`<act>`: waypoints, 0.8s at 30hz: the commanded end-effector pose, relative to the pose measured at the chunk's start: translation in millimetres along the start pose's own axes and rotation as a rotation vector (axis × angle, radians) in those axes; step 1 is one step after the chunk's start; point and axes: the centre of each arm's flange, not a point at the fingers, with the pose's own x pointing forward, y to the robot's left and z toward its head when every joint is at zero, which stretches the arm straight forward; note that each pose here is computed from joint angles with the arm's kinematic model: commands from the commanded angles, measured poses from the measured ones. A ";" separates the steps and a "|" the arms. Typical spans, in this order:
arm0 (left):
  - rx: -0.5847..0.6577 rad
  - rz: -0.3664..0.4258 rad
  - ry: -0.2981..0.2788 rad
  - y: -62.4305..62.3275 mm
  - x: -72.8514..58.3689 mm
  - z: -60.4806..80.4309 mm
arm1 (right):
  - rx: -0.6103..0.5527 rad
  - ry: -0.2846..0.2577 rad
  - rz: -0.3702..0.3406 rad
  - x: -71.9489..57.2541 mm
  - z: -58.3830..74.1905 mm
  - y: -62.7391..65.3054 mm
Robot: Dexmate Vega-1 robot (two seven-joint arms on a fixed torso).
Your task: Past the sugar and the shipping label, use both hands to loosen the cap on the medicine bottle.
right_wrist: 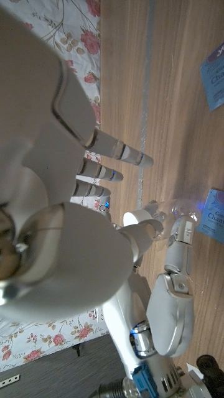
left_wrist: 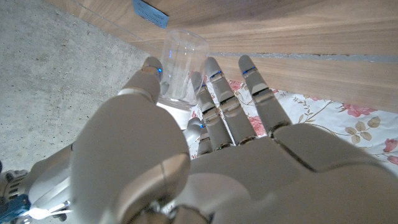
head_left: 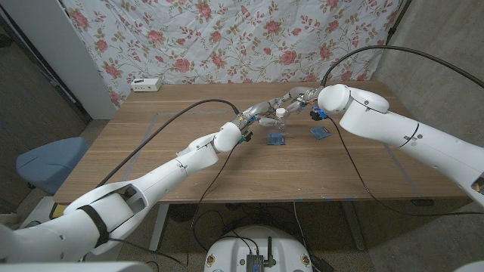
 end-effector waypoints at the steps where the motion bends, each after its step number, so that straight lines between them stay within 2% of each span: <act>1: 0.001 -0.001 -0.005 1.2 1.6 -1.3 | 0.006 0.003 0.024 0.1 0.2 -2.0; 11: 0.004 -0.002 -0.002 2.2 3.7 -2.6 | 0.021 -0.011 0.006 3.4 -0.8 -4.8; 24: 0.004 -0.004 0.002 2.4 5.7 -3.7 | -0.014 0.020 -0.023 4.8 2.0 -5.7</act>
